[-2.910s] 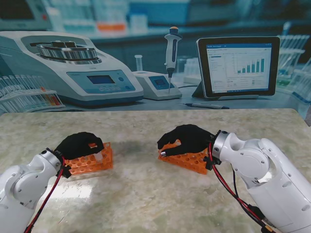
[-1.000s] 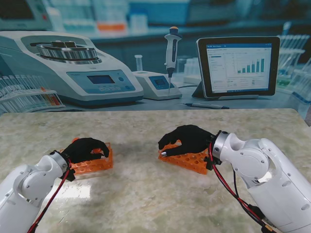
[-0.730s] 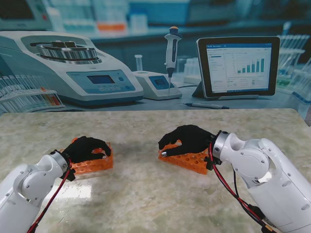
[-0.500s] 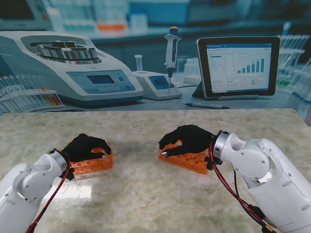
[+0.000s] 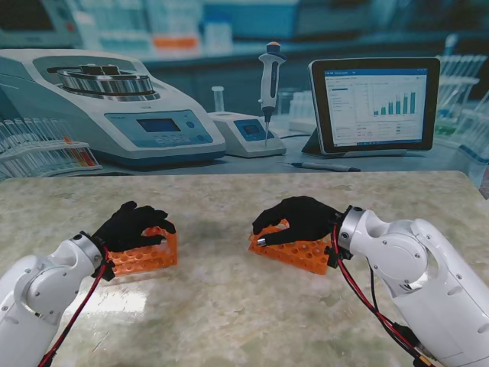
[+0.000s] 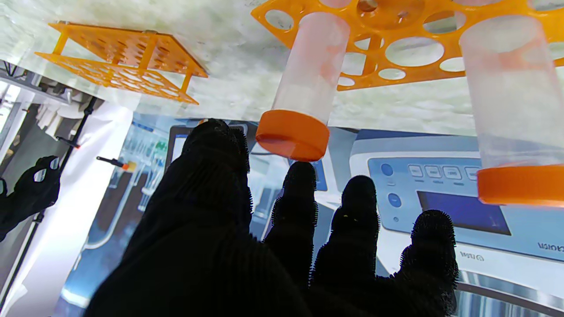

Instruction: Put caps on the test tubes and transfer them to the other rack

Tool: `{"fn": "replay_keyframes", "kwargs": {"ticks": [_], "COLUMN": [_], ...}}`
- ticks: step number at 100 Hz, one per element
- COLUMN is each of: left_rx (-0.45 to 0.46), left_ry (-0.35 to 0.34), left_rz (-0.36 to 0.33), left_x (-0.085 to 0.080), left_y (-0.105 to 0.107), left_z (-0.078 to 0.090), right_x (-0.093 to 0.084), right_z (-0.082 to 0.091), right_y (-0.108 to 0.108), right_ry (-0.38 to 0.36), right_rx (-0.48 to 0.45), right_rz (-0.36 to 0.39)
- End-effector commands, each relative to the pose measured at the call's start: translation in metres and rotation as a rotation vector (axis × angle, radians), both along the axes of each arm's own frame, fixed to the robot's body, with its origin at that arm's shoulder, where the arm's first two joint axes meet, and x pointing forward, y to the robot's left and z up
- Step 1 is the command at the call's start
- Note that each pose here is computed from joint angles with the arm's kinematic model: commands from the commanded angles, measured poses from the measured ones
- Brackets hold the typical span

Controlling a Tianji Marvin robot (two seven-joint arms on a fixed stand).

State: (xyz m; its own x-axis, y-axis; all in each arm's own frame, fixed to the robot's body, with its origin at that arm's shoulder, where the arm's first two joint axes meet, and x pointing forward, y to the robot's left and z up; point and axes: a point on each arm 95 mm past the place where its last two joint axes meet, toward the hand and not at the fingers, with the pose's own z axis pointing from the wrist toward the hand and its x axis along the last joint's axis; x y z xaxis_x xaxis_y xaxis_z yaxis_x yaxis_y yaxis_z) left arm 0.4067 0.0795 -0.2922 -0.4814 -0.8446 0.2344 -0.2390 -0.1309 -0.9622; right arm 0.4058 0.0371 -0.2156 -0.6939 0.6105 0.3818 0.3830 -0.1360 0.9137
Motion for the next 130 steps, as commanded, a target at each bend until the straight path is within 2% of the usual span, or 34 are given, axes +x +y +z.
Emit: {"fn": "replay_keyframes", "kwargs": {"ticks": [1, 28, 63, 98, 130], "left_rx": [-0.010, -0.077, -0.172, -0.297, -0.402], "left_ry": [-0.016, -0.059, -0.067, -0.058, -0.026], "left_rz": [-0.018, -0.059, -0.105, -0.117, -0.093], "left_x": [-0.002, -0.007, -0.016, -0.018, -0.020], "left_y": [-0.005, -0.021, -0.052, -0.091, -0.121], "left_z": [0.006, 0.020, 0.030, 0.019, 0.003], "right_x": [-0.003, -0.011, -0.027, -0.050, -0.071], "right_z": [-0.002, 0.000, -0.004, -0.019, -0.045], "right_y": [0.000, -0.009, -0.029, -0.049, -0.069], "right_ry": [0.003, -0.018, -0.049, -0.092, -0.088], "right_rx": [-0.001, 0.009, 0.027, 0.080, 0.134], "right_rz": [0.004, -0.011, -0.049, -0.114, -0.202]}}
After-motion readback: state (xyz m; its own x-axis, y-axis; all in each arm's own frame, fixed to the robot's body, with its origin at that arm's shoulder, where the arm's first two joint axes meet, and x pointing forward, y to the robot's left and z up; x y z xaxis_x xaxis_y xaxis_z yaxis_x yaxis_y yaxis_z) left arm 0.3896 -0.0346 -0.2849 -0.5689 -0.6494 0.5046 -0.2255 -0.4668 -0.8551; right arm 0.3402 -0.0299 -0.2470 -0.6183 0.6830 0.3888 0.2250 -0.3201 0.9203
